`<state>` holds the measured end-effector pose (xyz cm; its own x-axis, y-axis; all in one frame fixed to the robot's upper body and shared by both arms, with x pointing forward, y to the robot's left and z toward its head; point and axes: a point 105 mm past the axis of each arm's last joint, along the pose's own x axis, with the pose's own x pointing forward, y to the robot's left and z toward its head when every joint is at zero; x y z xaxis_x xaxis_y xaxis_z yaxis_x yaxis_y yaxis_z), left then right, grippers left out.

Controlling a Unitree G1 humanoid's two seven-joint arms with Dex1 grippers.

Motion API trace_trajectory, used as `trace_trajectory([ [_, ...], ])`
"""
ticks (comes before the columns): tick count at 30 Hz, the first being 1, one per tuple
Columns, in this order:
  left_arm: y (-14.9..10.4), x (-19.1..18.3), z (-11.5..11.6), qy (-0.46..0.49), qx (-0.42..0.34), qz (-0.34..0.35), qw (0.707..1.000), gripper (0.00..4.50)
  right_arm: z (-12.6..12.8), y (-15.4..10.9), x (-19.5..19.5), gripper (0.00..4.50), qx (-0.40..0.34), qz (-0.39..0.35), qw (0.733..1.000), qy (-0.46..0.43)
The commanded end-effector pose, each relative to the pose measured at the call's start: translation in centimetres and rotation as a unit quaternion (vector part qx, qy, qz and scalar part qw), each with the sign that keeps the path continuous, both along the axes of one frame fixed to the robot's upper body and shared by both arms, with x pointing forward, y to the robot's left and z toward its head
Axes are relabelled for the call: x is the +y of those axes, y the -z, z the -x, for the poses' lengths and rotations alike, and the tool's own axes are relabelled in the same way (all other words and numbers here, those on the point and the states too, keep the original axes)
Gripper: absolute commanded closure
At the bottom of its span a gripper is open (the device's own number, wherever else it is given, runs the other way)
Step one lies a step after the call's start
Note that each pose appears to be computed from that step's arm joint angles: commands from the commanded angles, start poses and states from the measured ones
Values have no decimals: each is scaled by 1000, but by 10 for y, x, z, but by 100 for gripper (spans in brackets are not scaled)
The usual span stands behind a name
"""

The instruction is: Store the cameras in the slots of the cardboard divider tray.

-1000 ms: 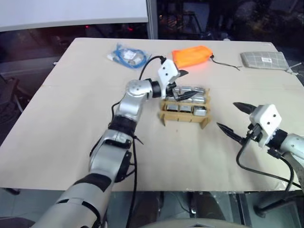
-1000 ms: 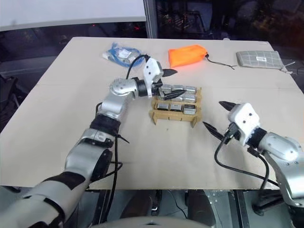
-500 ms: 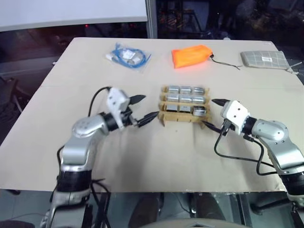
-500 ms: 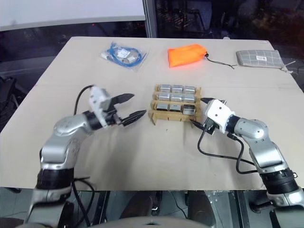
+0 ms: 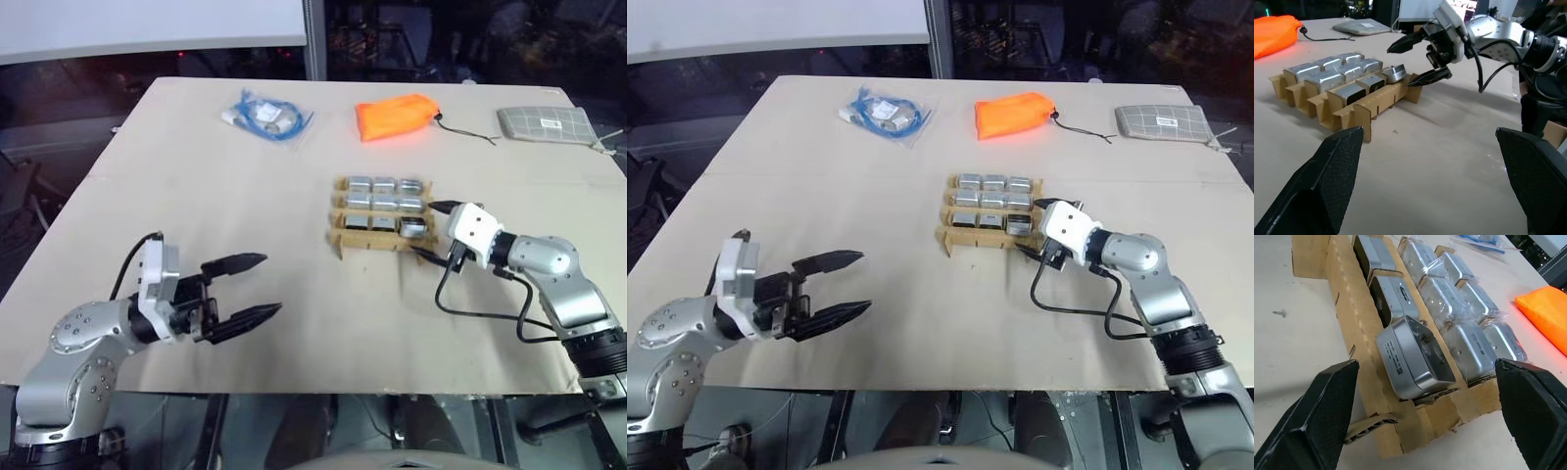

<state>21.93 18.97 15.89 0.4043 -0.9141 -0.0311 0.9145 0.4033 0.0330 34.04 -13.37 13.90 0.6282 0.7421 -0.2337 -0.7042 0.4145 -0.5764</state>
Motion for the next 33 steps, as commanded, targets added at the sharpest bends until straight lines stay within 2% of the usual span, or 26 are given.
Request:
trace_trajectory([
  [1, -11, -5, 2, 8, -27, -2, 1000, 0, -6, -21, -4, 9, -34, 6, 999, 7],
  [3, -11, -6, 2, 7, -28, -1, 1000, 0, -6, -23, -2, 9, -36, 7, 999, 5],
  [6, -12, -8, 0, 6, -30, 0, 1000, 0, -6, -24, 1, 92, -37, 16, 999, 5],
  [12, -11, -10, -2, 3, -32, 0, 999, 0, -1, -39, 12, 92, -50, 39, 998, 5],
  [19, -10, -15, -2, 6, -32, 0, 999, 0, 2, -28, 13, 92, -72, 137, 988, -8],
  [33, -10, -22, 1, 5, -30, 3, 1000, 0, -5, -32, 13, 92, -87, 162, 983, 1],
])
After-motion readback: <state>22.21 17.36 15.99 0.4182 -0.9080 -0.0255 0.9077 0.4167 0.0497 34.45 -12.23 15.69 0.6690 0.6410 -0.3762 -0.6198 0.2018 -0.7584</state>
